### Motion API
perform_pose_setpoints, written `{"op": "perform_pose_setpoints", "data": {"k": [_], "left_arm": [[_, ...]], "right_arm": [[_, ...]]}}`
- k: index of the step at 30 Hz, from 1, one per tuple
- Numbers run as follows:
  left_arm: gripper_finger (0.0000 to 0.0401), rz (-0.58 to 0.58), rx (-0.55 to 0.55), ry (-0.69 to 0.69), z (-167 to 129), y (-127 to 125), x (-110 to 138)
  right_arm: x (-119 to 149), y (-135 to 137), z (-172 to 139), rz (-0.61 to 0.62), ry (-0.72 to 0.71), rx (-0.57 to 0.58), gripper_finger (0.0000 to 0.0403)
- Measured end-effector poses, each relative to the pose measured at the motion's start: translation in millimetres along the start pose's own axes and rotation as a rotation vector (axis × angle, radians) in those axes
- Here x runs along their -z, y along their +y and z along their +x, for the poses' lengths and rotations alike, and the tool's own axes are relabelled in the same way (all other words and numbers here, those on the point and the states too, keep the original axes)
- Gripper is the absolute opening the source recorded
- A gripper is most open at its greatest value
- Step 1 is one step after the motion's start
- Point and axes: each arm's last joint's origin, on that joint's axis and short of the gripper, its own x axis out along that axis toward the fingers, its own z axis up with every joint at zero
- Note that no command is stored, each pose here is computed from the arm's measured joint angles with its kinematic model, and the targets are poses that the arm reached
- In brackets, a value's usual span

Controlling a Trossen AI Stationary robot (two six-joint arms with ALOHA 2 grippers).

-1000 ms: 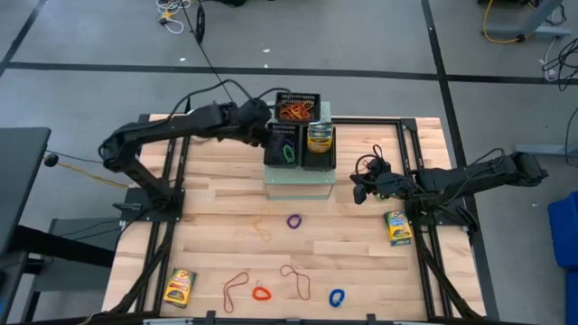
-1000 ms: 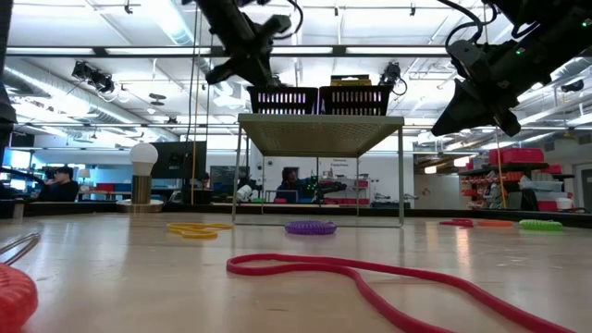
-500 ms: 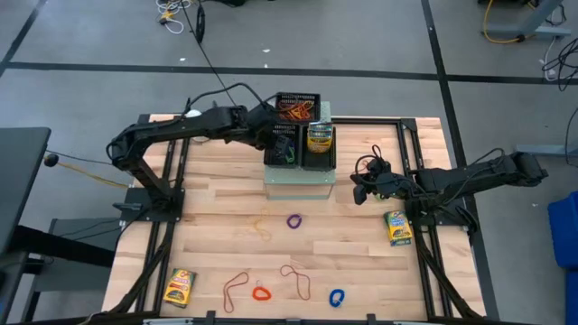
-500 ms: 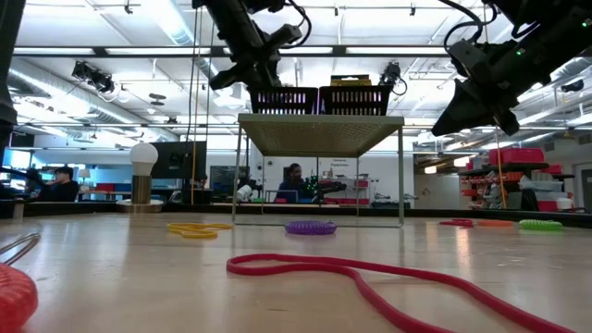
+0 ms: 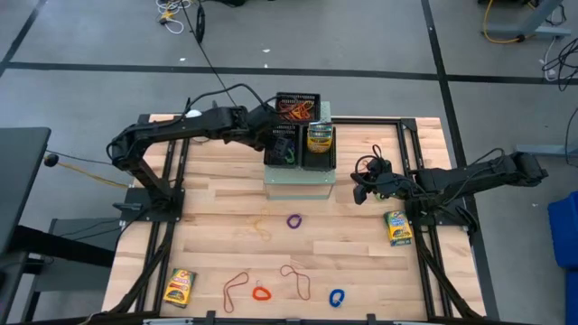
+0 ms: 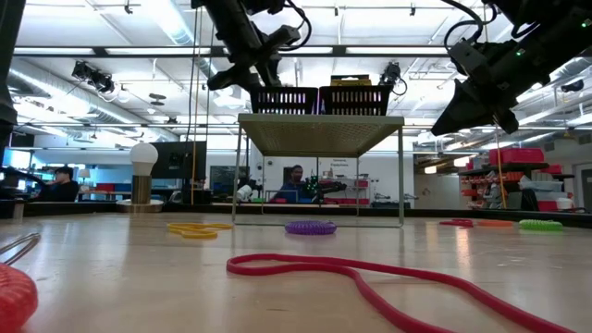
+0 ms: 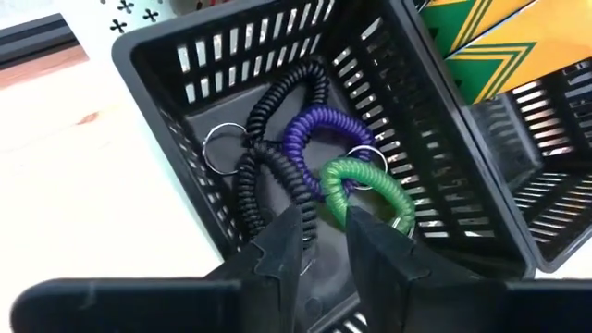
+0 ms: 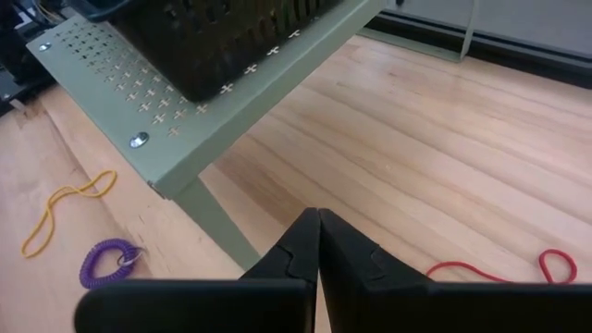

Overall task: Pick & Place Office Desk Supplies
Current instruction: Put the black spiral keychain into the bottom left black bin, then put the orange rubber band into the top black bin

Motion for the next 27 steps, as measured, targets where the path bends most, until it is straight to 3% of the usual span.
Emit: {"op": "perform_pose_setpoints", "data": {"k": [13, 22, 27], "left_arm": [[0.0095, 0.089, -0.044, -0.013, -26.7, 10.1, 2.4], [0.0089, 0.25, -0.053, -0.126, -63.5, 8.6, 9.5], [0.0052, 0.424, -0.069, -0.156, -70.3, -4.0, 25.2]], "right_arm": [[0.0, 0.1, 0.1, 0.009, 0.0, 0.0, 0.0011], [0.1, 0.0, 0.0, 0.01, 0.0, 0.0, 0.0011], [0.0, 0.0, 0.0, 0.01, 0.0, 0.0, 0.0011]]}}
